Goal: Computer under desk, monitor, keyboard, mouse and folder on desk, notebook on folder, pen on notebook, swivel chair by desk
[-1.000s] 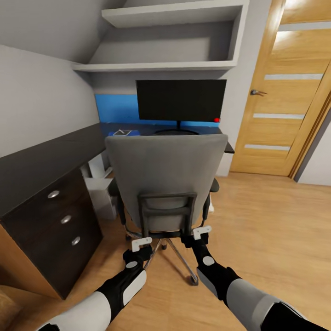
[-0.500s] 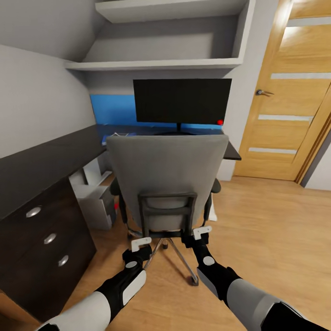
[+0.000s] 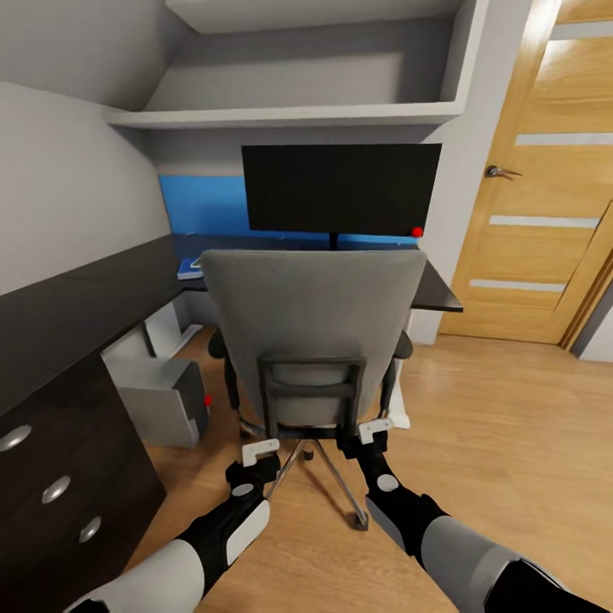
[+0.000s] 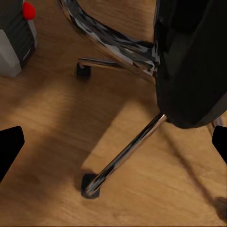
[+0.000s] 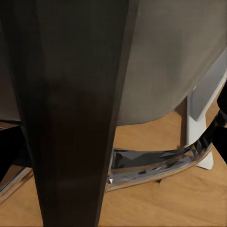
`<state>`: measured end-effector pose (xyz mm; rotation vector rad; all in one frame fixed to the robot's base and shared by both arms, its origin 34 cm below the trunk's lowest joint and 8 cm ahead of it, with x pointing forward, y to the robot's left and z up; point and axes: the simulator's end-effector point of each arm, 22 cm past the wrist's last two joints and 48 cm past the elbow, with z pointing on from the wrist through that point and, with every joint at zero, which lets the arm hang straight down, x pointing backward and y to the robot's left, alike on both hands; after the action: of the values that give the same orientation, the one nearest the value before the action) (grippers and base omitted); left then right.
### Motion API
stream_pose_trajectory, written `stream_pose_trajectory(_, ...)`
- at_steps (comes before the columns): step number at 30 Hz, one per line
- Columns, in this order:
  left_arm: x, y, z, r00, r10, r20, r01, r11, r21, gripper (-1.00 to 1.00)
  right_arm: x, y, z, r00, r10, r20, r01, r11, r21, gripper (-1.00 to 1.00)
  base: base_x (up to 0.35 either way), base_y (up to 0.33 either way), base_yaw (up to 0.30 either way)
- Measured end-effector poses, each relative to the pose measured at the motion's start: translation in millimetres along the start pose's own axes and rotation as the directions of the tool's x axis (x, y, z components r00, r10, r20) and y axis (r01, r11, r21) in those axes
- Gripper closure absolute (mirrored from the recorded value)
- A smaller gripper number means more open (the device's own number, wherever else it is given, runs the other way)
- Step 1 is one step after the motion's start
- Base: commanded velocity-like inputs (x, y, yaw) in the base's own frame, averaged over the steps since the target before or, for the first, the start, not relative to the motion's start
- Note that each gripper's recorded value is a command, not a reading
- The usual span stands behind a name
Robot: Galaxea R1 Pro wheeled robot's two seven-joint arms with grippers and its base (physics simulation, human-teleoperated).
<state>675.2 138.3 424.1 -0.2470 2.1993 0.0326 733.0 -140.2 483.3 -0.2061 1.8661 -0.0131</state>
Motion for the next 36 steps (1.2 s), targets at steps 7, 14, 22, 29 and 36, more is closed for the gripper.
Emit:
stream_pose_trajectory(7, -2, 7, 1.7, 1.000, 0.002, 0.006, -0.002, 1.000, -0.016, -1.00, 6, -31, 1.0, 1.000, 0.005, -0.006, -0.005, 0.999, 0.048, -1.00, -0.025, 0.000, 0.000)
stream_pose_trajectory(14, -2, 6, 1.8, 1.000, 0.003, 0.006, -0.003, 1.000, -0.015, -1.00, 6, -31, 1.2, 1.000, 0.004, -0.005, -0.004, 0.999, 0.048, -1.00, -0.294, 0.000, 0.000)
stream_pose_trajectory(22, -2, 6, 1.8, 1.000, 0.003, 0.005, -0.003, 1.000, -0.015, -1.00, 6, -31, 1.2, 1.000, 0.004, -0.005, -0.004, 0.999, 0.048, -1.00, -0.334, 0.000, 0.000)
stream_pose_trajectory(29, -2, 6, 1.8, 1.000, 0.003, 0.006, -0.003, 1.000, -0.016, -1.00, 6, -31, 1.2, 1.000, 0.004, -0.004, -0.004, 0.999, 0.048, -1.00, -0.335, 0.000, 0.000)
stream_pose_trajectory(36, -2, 6, 1.8, 1.000, 0.003, 0.005, -0.003, 1.000, -0.016, -1.00, 6, -32, 1.1, 1.000, 0.003, -0.006, -0.003, 0.999, 0.049, -1.00, -0.335, 0.000, 0.000)
